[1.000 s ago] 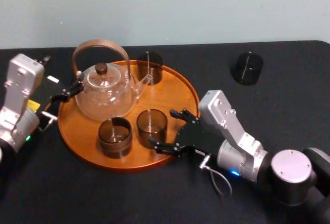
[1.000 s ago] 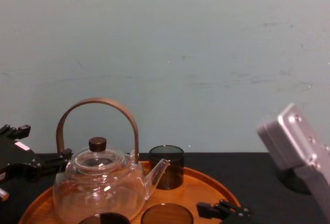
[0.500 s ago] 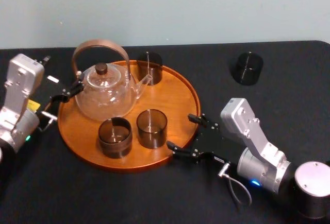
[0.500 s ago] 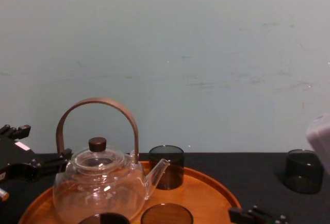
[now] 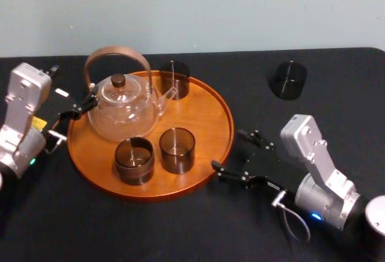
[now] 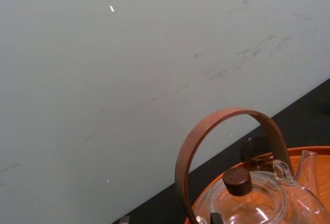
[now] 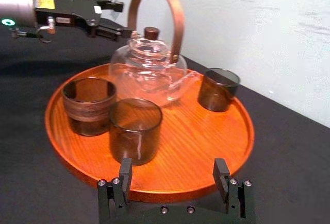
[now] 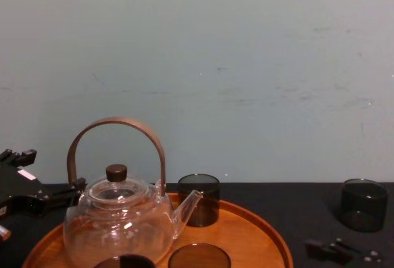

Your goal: Pick up the glass from the table and place it on the tray.

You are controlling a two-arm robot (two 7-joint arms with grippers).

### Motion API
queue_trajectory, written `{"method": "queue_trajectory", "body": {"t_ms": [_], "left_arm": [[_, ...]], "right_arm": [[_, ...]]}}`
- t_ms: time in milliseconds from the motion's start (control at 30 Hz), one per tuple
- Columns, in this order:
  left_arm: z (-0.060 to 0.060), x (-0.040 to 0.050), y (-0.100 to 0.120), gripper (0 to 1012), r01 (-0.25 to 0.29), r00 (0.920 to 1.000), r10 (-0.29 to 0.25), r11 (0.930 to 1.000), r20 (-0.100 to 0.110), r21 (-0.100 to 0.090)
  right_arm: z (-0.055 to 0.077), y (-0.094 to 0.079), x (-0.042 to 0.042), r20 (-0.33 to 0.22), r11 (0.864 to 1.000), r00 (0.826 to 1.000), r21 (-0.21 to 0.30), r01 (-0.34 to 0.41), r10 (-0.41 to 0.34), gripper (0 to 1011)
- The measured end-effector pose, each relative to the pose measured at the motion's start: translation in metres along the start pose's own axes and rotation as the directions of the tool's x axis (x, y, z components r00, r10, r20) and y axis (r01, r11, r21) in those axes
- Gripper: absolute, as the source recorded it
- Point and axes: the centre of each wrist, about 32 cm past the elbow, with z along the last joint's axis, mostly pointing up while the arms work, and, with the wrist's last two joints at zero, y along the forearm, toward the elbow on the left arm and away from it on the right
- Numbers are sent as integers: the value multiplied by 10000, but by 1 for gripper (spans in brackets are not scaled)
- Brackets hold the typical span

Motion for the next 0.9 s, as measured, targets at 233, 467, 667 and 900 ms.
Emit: {"method": "queue_trajectory", "body": {"t_ms": [233,467,667,900], "left_arm": [[0,0,0,1009,0,10000,0,10000,0,0],[0,0,0,1009,0,10000,0,10000,0,0],[0,0,0,1010,0,10000,0,10000,0,-1],[0,0,0,1010,0,10000,0,10000,0,0]], "right_arm": [[-7,-66,59,3,9990,9990,-8,454,-454,1002],[-53,-104,149,3,9929,9930,-151,1177,-1177,1002],[-81,-140,256,-60,9834,9836,-225,1802,-1804,1002],[-124,-174,389,-143,9676,9679,-306,2506,-2511,1002]]}}
